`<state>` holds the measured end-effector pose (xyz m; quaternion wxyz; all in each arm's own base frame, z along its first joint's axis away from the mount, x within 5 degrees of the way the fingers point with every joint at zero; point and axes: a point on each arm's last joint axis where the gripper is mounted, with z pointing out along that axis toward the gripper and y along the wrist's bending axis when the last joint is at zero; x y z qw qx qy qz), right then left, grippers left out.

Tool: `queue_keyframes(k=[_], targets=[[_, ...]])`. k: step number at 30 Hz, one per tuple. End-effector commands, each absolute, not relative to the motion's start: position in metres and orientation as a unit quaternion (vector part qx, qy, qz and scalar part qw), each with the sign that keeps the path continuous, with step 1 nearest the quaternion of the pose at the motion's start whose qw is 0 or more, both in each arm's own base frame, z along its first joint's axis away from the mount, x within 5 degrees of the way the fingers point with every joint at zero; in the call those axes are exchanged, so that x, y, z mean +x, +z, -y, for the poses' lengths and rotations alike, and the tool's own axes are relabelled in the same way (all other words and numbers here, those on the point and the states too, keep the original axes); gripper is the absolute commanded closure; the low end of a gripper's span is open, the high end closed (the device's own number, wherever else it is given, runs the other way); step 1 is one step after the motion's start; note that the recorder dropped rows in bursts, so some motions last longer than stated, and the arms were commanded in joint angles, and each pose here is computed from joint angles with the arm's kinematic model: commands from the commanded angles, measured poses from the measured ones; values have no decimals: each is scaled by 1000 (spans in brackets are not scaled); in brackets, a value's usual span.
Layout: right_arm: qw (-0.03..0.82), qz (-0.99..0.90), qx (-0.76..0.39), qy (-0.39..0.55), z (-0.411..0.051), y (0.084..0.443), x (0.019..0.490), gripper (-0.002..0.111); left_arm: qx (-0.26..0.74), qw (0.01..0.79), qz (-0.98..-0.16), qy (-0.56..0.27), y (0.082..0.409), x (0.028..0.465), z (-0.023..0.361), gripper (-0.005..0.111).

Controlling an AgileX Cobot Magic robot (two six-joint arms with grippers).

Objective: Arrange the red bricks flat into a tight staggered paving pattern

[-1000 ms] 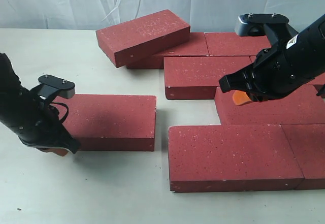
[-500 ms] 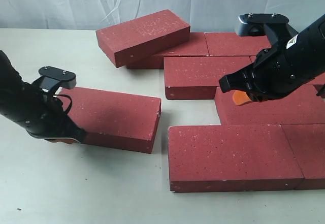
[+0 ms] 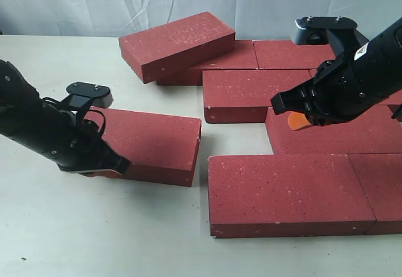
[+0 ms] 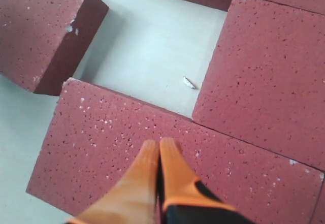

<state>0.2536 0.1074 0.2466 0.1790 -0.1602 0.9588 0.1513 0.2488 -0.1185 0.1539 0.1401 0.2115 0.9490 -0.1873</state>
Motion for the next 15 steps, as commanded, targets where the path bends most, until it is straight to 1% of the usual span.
queue_keyframes(k=[1, 15], targets=[[187, -957, -163, 151, -107, 250, 253, 109, 216, 151, -946, -188, 154, 248, 126, 107], [187, -957, -163, 151, -107, 250, 253, 109, 176, 177, -948, -197, 156, 253, 129, 107]])
